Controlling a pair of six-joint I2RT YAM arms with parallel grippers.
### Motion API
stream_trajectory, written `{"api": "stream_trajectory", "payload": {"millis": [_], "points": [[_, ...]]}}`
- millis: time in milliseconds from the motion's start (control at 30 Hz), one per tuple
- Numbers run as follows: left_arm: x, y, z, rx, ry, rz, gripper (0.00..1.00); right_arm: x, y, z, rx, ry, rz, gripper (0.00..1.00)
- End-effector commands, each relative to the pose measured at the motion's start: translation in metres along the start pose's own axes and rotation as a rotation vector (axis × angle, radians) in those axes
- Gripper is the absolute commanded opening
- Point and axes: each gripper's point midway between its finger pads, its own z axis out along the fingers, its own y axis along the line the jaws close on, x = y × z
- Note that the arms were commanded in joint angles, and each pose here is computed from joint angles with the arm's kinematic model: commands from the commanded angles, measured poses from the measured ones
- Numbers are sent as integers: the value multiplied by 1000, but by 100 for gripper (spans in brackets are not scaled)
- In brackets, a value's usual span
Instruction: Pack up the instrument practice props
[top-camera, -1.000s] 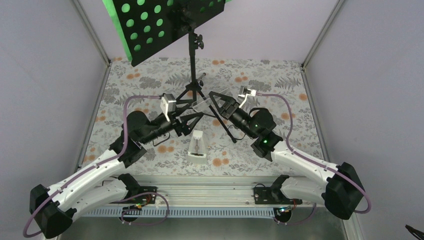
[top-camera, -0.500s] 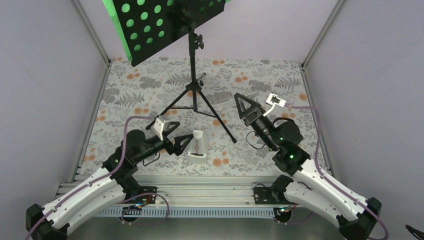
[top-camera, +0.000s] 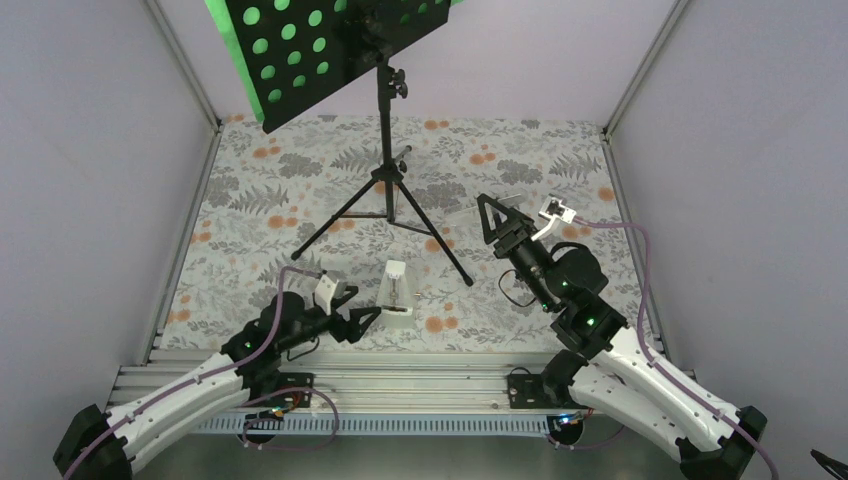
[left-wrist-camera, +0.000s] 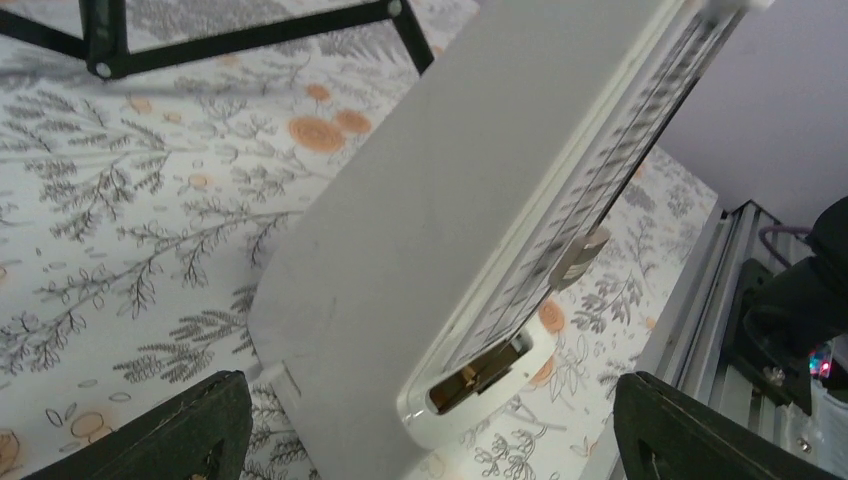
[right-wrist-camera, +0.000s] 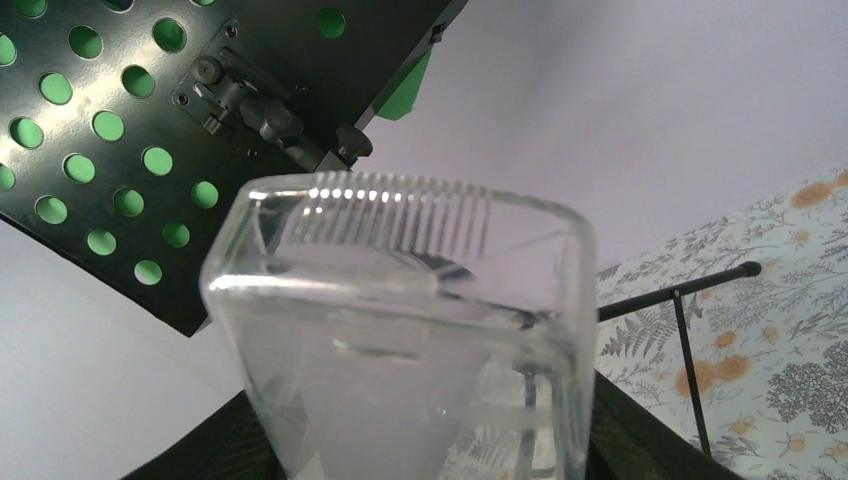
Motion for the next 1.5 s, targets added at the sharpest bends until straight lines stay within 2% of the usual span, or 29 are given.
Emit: {"api": "stream_trajectory", "payload": {"millis": [0, 300, 533, 667, 867, 1033, 1333, 1467], "points": [[0, -5, 5, 29, -3, 60, 90, -7, -4, 0, 12, -47, -19, 48], [26, -20, 26, 73, 119, 145, 90, -7, -6, -2, 0, -65, -4, 48], [41, -17, 39, -16, 172, 202, 89, -11, -3, -3, -13, -76, -3, 48], [45, -19, 46, -58, 172, 216, 83, -11, -4, -3, -10, -80, -4, 48], [42, -21, 61, -147, 163, 235, 64, -11, -3, -3, -13, -78, -1, 48], [40, -20, 75, -223, 154, 188, 54, -12, -4, -4, -8, -80, -3, 48], [37, -29, 87, -217, 131, 126, 49, -12, -8, -7, 16, -79, -23, 48], [21, -38, 80, -183, 80, 112, 50, -11, -11, -8, 32, -73, -51, 47]]}}
